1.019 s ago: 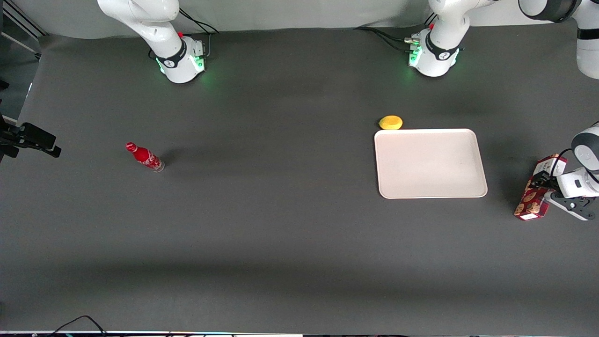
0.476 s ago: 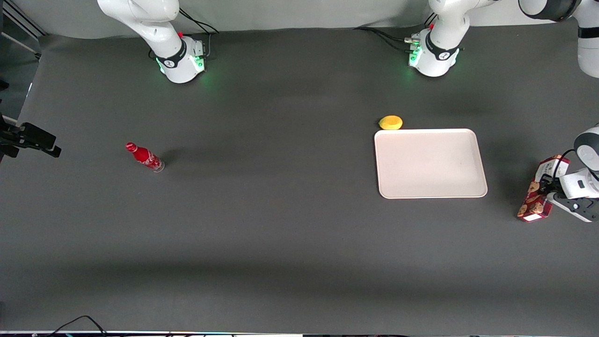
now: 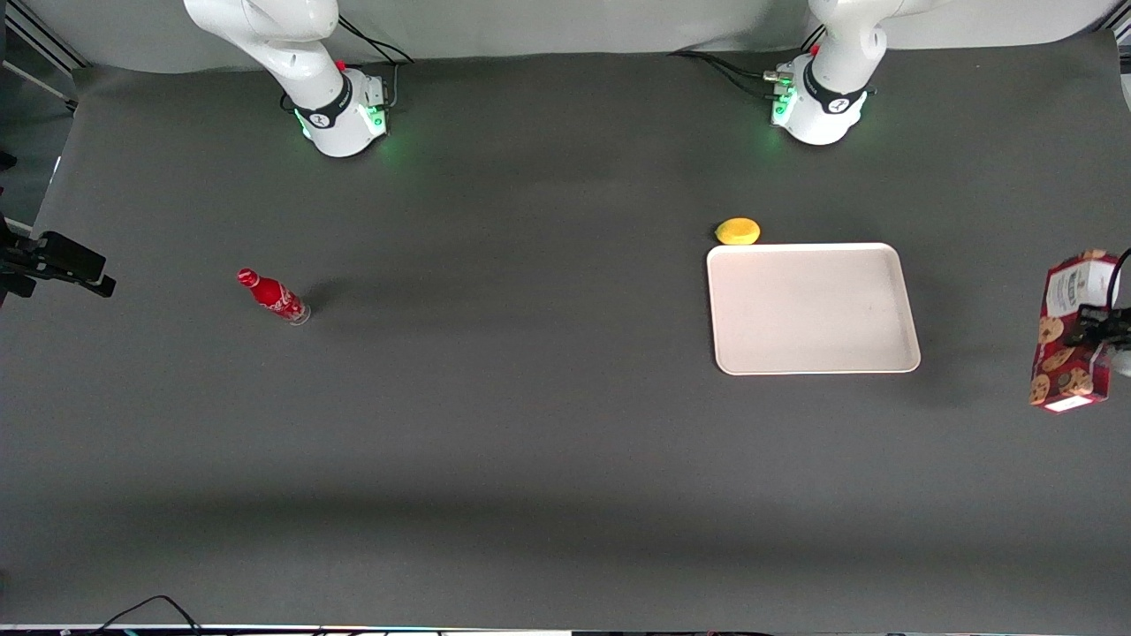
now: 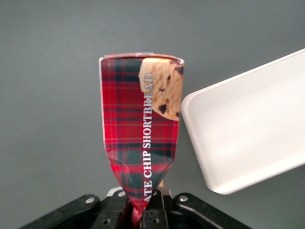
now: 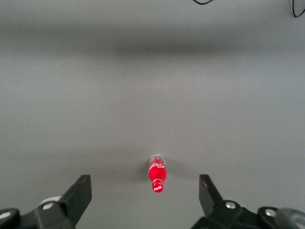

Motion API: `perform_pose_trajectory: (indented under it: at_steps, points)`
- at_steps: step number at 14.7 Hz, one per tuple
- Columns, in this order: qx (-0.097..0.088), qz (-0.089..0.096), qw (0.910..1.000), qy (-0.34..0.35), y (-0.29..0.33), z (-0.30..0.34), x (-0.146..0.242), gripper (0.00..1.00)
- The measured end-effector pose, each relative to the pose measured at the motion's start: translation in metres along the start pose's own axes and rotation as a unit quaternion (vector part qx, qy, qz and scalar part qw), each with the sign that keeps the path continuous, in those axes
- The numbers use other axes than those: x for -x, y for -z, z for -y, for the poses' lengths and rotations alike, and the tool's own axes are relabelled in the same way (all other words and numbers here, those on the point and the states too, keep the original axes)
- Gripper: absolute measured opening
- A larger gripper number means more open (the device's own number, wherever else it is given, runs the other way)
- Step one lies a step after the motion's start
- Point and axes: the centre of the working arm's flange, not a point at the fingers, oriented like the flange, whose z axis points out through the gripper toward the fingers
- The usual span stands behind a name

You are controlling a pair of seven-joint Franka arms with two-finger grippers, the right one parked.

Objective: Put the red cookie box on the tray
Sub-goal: 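Lift the box and carry it with the left gripper onto the tray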

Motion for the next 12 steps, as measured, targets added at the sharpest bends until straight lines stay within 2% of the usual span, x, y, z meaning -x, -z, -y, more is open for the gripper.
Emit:
perform_pose_trajectory:
  at_steps: [2,5,7,10,12]
  points:
    - [0.006,0.013,0.9989,0.044,0.048,-0.053,-0.007,0.07]
    - [-0.003,0.023,0.9965,0.081,0.064,-0.128,-0.035,0.07]
    - [-0.003,0.027,0.9953,0.092,0.033,-0.143,-0.048,0.07]
    - [-0.003,0.031,0.9932,0.112,-0.044,-0.142,-0.046,0.07]
    - [-0.006,0.023,0.9926,0.119,-0.091,-0.144,-0.036,0.07]
